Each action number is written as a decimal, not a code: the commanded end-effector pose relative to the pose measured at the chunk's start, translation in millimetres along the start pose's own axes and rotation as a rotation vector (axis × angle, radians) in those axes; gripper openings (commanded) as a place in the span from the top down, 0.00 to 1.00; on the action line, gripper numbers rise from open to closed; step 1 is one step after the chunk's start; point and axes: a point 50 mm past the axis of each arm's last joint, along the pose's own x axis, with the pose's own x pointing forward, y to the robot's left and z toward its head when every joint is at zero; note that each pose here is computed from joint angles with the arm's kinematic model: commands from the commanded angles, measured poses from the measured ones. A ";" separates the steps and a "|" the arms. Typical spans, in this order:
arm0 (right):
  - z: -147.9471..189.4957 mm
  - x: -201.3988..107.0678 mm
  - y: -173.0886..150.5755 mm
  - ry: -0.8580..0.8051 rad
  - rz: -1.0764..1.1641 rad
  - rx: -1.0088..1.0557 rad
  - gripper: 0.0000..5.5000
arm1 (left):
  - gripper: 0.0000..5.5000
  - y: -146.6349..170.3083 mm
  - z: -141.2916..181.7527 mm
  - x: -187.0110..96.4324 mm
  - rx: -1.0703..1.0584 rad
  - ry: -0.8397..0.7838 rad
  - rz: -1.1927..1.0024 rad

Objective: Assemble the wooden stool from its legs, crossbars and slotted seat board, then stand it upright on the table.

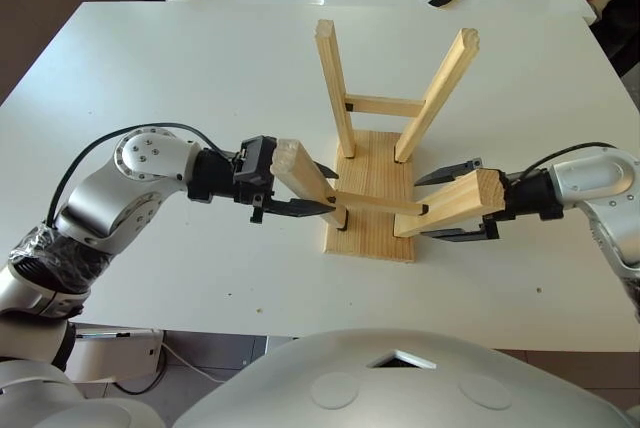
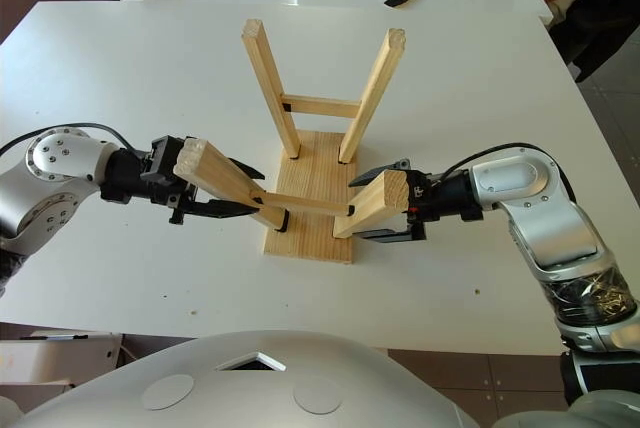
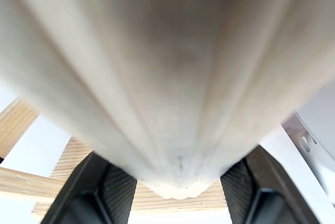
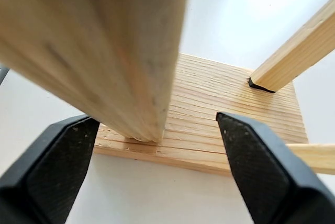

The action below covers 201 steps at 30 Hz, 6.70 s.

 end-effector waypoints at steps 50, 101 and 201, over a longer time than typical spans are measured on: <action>1.3 14.1 -12.3 -0.051 -0.174 0.002 0.27 | 0.31 -25.2 -72.1 11.0 -0.326 0.302 0.221; 135.5 -27.2 7.1 -0.749 -0.541 0.232 0.38 | 0.37 -22.6 90.7 -10.1 -0.215 -0.473 0.619; -80.4 22.1 -48.0 0.235 -0.835 0.222 0.38 | 0.37 12.0 -52.0 38.4 0.185 0.059 0.894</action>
